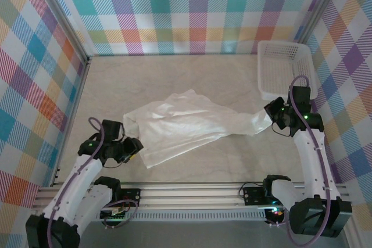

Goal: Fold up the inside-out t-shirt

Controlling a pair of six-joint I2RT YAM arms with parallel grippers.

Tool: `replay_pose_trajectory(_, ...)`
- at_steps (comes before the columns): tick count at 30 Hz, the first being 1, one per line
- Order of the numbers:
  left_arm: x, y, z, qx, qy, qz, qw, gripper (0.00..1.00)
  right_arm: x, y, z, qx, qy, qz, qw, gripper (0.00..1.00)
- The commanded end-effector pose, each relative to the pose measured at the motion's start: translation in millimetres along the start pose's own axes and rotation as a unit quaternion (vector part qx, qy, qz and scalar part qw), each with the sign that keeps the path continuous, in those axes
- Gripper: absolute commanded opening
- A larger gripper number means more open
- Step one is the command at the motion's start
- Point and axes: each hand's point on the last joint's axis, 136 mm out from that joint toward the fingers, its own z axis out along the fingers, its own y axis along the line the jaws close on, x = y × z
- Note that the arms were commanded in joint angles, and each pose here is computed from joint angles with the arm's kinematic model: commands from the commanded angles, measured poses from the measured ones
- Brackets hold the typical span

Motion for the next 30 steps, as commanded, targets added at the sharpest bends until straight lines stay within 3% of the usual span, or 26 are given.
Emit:
replay_pose_trajectory(1,-6,0,21,-0.032,-0.017,0.008,0.999,0.4,-1,5,1,-0.013,0.002,0.007,1.0,0.0)
replay_pose_trajectory(8,-34,-2,44,-0.06,-0.071,0.031,0.995,0.36,-1,5,-1,-0.015,0.002,0.009,1.0,0.0)
replay_pose_trajectory(17,-40,4,66,-0.08,-0.066,0.032,0.994,0.33,-2,6,-3,-0.016,0.0,0.006,1.0,0.0)
replay_pose_trajectory(21,-42,1,64,-0.071,-0.073,0.032,0.994,0.27,1,5,-1,-0.016,0.005,0.008,1.0,0.0)
replay_pose_trajectory(30,-34,-3,72,-0.047,-0.054,0.032,0.997,0.22,1,5,0,-0.016,0.007,0.009,1.0,0.0)
